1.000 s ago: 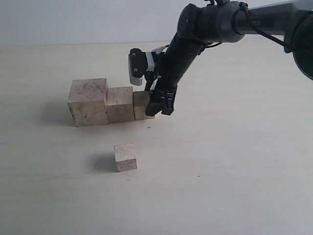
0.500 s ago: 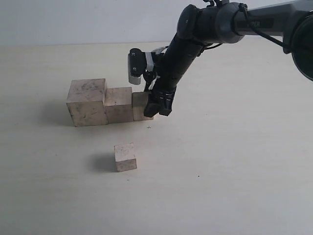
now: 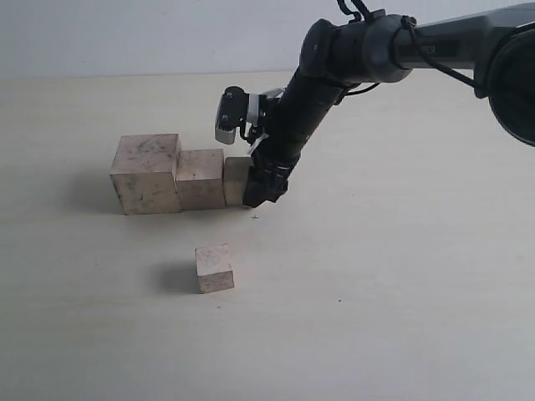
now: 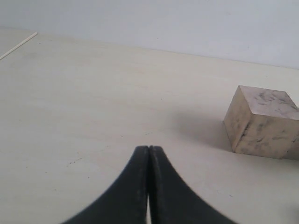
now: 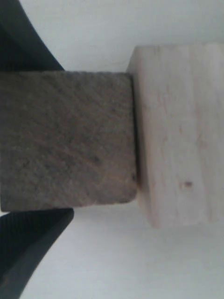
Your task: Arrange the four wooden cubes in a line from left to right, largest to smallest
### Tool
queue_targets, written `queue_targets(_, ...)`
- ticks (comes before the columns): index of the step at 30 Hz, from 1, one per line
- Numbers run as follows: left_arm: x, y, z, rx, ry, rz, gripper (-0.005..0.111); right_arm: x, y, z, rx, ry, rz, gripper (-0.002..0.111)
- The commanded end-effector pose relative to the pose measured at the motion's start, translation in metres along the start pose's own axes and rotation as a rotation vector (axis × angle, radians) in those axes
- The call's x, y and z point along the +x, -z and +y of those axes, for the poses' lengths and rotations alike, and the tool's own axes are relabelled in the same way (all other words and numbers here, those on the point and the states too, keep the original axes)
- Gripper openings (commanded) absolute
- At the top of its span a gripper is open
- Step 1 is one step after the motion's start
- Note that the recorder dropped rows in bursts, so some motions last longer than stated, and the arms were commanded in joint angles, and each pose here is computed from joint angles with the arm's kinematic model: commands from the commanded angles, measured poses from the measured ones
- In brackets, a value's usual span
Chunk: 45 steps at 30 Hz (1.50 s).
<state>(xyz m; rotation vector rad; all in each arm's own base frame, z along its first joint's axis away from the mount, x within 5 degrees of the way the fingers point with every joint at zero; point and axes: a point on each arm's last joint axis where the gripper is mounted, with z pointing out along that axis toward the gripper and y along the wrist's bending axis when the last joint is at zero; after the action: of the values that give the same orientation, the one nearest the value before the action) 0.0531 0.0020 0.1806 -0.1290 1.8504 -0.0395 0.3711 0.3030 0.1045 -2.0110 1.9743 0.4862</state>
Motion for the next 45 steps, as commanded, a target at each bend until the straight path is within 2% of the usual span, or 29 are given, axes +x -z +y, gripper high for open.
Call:
queue_targets(1,0.0,0.0,0.0,0.001,0.01,-0.012,0.0,0.001,-0.001,0.0,0.005,-0.041,0.004,0.068)
queue_targets(6,0.0,0.0,0.0,0.001,0.012,-0.012,0.0,0.002,0.0,0.0,0.007,-0.087,0.02,0.068)
queue_targets(12,0.0,0.0,0.0,0.001,0.012,-0.012,0.0,0.001,0.027,0.0,0.074,-0.175,0.099,0.068)
queue_targets(18,0.0,0.0,0.0,0.001,0.012,-0.012,0.0,-0.013,0.073,0.013,0.077,-0.462,0.095,0.068)
queue_targets(20,0.0,0.0,0.0,0.001,0.012,-0.012,0.0,-0.016,0.085,0.018,0.06,-0.504,0.105,0.068)
queue_targets(23,0.0,0.0,0.0,0.001,0.012,-0.012,0.0,-0.017,0.096,0.025,0.031,-0.5,0.129,0.067)
queue_targets(26,0.0,0.0,0.0,0.001,0.012,-0.012,0.0,-0.017,0.099,0.02,0.098,-0.486,0.122,0.064)
queue_targets(31,0.0,0.0,0.0,0.001,0.012,-0.012,0.0,-0.006,0.085,0.01,0.171,-0.441,0.187,0.052)
queue_targets(45,0.0,0.0,0.0,0.001,0.012,-0.012,0.0,0.008,0.044,-0.002,0.184,-0.497,0.203,0.051)
